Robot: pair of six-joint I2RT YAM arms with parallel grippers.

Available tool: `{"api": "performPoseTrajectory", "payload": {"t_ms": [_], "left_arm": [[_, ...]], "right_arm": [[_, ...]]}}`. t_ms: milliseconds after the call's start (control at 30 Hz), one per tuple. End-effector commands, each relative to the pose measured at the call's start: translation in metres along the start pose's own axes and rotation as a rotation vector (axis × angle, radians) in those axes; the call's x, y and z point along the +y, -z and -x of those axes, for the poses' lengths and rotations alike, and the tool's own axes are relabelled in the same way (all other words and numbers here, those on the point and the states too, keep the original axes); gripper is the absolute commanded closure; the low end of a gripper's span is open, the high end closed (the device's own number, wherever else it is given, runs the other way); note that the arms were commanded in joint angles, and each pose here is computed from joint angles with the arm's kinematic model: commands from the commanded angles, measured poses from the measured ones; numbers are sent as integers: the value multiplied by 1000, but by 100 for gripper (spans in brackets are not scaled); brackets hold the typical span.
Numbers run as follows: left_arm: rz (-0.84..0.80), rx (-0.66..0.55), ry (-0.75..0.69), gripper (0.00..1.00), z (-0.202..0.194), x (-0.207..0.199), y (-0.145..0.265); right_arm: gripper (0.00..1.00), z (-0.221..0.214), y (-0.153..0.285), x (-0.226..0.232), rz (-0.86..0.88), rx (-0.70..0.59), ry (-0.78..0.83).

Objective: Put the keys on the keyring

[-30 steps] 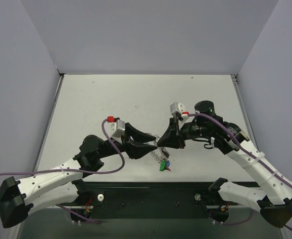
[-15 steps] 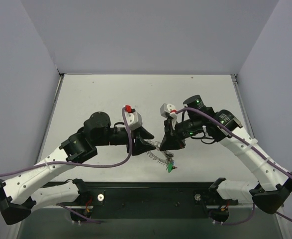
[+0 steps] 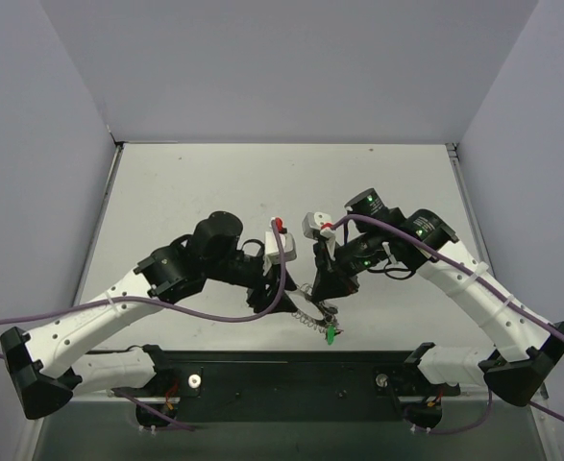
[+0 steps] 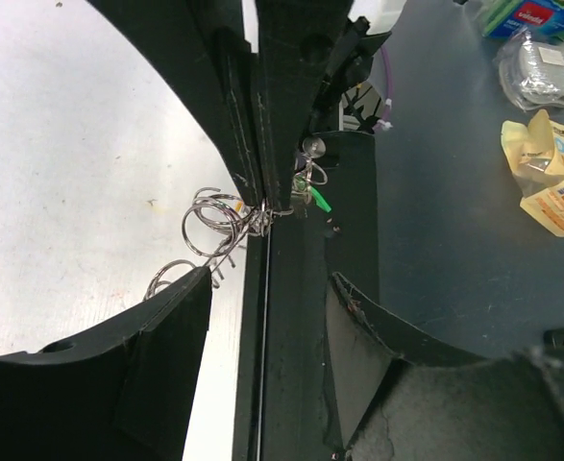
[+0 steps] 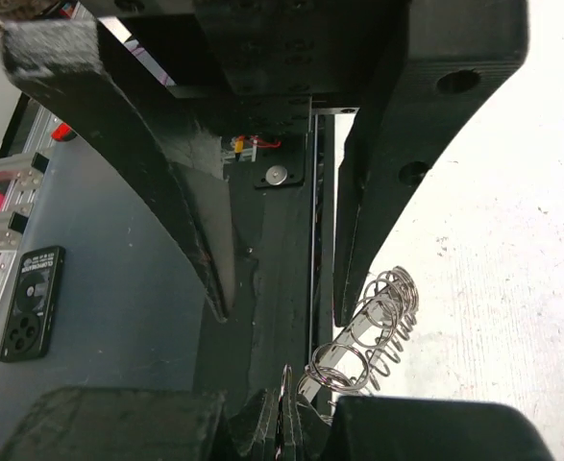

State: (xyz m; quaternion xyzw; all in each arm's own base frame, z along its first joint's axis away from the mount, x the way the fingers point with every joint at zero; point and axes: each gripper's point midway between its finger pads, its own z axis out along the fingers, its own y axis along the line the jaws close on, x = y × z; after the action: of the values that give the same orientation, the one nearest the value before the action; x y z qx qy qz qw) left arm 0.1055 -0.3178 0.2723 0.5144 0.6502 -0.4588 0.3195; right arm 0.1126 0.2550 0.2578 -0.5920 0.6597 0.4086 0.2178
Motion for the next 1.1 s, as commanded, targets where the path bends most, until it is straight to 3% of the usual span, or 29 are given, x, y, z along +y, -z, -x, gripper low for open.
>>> {"api": "performPoseTrajectory", "payload": {"t_ms": [0, 200, 467, 1067], "left_arm": [[-53, -114, -112, 38, 32, -16, 11], [-111, -190, -153, 37, 45, -28, 10], [-147, -203, -140, 41, 51, -34, -1], [-139, -138, -119, 51, 38, -30, -18]], "right_arm": [[100, 14, 7, 21, 78, -65, 82], [100, 15, 7, 28, 109, -84, 104], [100, 18, 7, 30, 123, -95, 111], [100, 18, 10, 30, 95, -101, 127]]}}
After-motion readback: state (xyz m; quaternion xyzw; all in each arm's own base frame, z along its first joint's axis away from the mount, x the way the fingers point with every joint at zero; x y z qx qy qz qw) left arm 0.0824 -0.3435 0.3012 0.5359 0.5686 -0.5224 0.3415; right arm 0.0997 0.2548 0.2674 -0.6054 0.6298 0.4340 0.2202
